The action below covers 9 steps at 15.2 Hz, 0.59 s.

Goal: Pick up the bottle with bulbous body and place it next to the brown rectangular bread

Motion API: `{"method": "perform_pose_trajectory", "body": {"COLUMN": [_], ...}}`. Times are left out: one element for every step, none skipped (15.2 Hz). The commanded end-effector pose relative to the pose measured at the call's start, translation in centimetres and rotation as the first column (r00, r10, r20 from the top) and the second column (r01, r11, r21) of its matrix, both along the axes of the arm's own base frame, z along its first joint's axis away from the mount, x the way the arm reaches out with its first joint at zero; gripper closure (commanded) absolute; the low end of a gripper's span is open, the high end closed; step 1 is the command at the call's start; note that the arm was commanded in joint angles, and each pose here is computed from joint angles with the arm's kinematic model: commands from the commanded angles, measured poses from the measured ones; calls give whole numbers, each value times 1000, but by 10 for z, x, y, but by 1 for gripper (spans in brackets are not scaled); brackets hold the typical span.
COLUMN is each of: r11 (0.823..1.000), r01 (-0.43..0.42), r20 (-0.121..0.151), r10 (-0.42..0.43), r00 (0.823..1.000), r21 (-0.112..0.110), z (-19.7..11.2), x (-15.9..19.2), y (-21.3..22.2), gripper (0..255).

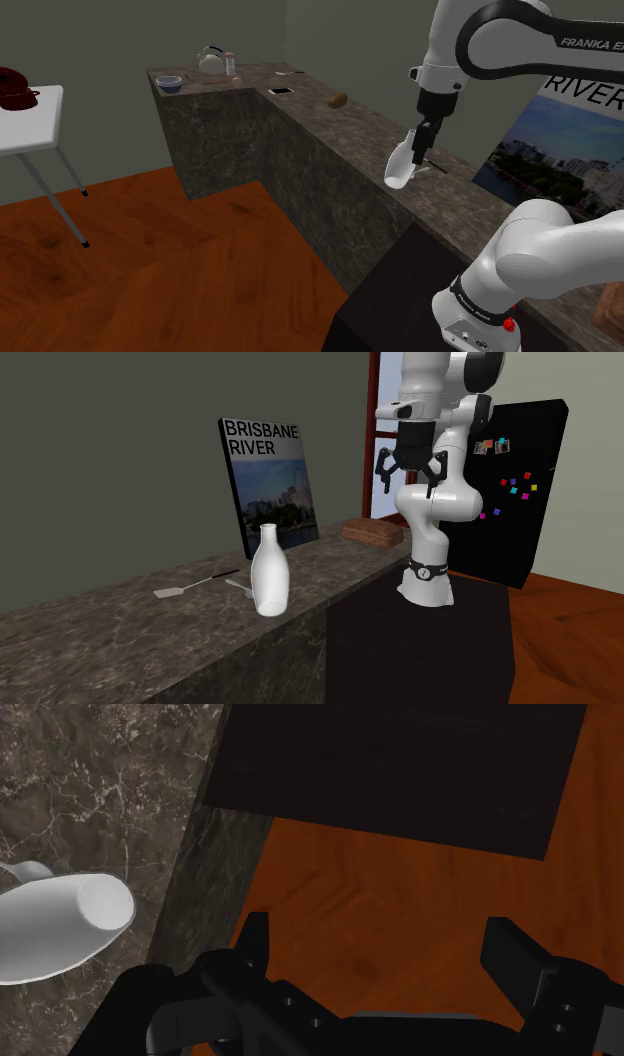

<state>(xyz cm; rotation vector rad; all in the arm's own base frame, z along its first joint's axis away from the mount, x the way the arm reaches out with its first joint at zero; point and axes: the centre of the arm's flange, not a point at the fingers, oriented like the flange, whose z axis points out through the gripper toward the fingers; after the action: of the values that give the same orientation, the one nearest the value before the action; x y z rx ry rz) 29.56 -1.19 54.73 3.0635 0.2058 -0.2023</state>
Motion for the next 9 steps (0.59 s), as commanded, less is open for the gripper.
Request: {"method": "perform_pose_trajectory", "body": {"r11": [1000, 1000, 1000, 1000, 1000, 1000, 1000, 1000, 999], "r01": [0, -4, -8, -12, -17, -21, -25, -29, -33], "r20": [0, 1, 3, 4, 5, 7, 8, 10, 11], "r10": [0, 4, 8, 12, 17, 21, 25, 29, 33], "r00": [1000, 1000, 1000, 1000, 1000, 1000, 1000, 1000, 999], "r21": [0, 1, 3, 4, 5, 6, 8, 9, 10], "z": [0, -3, -6, -9, -11, -14, -17, -20, -23], "x": [0, 4, 7, 11, 15, 19, 23, 27, 31], "y": [0, -12, -25, -37, -49, -62, -74, -86, -98], "gripper": [0, 0, 0, 0, 0, 0, 0, 0, 0]}}
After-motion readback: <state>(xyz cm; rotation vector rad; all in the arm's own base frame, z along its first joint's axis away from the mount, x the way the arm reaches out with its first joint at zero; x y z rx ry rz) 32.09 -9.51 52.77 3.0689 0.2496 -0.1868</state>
